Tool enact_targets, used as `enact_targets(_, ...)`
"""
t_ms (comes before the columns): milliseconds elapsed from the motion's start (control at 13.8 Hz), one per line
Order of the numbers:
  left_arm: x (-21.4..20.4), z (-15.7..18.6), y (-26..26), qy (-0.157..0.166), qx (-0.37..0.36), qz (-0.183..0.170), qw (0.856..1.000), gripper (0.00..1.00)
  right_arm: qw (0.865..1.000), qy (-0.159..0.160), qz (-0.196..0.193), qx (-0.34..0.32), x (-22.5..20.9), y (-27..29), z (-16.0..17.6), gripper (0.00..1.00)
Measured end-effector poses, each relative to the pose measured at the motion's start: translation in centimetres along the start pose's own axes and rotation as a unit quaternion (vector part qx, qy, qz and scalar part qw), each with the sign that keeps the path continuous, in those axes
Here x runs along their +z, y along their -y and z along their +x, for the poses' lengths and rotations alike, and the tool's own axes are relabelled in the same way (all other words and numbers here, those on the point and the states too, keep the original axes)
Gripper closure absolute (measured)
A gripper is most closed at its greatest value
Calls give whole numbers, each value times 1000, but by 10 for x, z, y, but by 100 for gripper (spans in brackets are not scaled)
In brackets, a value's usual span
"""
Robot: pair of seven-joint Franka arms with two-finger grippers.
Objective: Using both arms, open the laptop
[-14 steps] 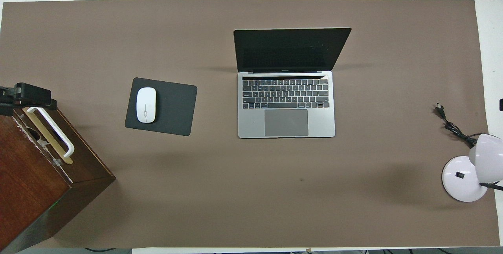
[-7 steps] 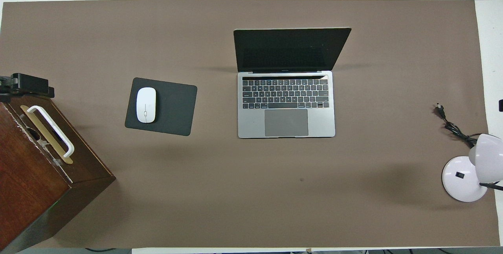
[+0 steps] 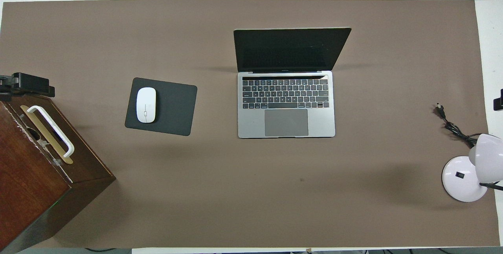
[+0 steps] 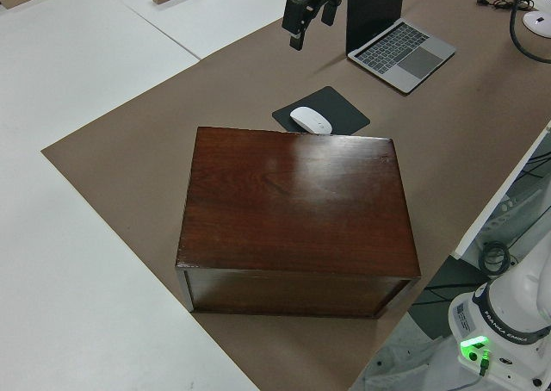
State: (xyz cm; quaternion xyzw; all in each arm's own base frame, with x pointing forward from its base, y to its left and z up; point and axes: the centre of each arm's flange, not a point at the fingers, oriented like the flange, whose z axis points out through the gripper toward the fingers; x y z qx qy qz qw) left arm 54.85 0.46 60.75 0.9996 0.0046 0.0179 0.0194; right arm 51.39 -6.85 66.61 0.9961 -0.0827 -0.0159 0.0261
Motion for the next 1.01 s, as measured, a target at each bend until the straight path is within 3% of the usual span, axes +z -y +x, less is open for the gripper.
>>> enact_targets(507, 0, 0, 1, 2, -1, 0, 1000, 0, 1000, -4, 1, -1, 2, 0, 1, 0)
enact_targets(1014, 4, -6, 4, 25, -3, 0, 1000, 0, 1000, -10, 2, -1, -3, -1, -2, 0)
